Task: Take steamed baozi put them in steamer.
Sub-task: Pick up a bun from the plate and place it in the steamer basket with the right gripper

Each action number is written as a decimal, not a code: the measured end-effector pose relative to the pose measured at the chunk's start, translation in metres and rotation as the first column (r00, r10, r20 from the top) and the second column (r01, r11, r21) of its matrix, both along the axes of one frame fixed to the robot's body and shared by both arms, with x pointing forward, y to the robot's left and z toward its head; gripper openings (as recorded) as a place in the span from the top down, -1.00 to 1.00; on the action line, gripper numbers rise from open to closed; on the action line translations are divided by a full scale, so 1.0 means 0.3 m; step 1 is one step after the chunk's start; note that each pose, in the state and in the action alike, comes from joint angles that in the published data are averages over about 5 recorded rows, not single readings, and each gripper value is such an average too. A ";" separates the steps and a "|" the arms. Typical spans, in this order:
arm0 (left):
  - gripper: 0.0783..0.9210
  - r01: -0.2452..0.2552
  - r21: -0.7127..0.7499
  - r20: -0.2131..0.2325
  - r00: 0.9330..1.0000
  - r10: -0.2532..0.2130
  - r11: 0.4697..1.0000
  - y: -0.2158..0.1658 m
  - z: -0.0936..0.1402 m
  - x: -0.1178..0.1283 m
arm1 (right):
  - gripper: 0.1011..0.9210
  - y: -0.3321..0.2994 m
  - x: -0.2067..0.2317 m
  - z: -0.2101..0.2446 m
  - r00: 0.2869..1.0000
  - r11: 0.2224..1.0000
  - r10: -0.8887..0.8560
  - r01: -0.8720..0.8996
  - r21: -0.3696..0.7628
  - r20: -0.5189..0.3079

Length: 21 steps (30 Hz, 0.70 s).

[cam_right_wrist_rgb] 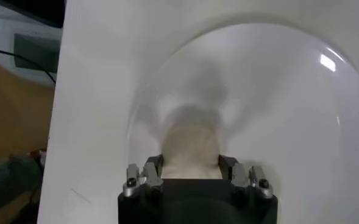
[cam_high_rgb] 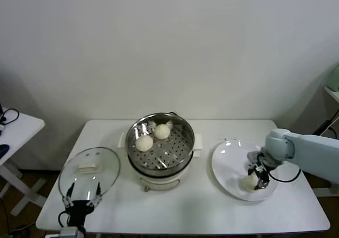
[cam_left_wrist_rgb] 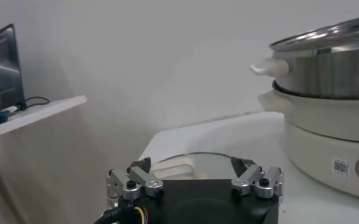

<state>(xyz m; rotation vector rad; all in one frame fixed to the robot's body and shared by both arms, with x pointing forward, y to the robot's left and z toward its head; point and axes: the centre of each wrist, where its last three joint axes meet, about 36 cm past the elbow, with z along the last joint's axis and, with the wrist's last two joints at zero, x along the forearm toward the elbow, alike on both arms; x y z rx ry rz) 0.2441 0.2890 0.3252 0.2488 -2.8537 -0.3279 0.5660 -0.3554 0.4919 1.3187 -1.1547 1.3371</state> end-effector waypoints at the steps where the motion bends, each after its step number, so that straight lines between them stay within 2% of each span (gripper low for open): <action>1: -0.77 0.000 0.000 0.000 1.000 0.000 1.000 0.000 0.001 0.000 | -0.26 0.006 0.005 0.021 1.000 1.000 0.011 -0.011 0.001 0.001; 6: -0.77 0.001 0.000 0.001 1.000 -0.001 1.000 -0.005 0.004 0.002 | -0.26 0.040 0.046 0.175 0.997 0.998 0.068 -0.068 0.008 0.027; 13: -0.77 0.004 0.004 -0.002 1.000 -0.004 1.000 -0.013 0.005 -0.002 | -0.28 0.136 0.109 0.468 0.975 0.983 0.180 -0.184 0.022 0.129; 21: -0.77 0.002 0.012 -0.009 1.000 -0.002 1.000 -0.011 0.006 -0.012 | -0.28 0.346 0.122 0.763 0.884 0.913 0.384 -0.408 0.035 0.267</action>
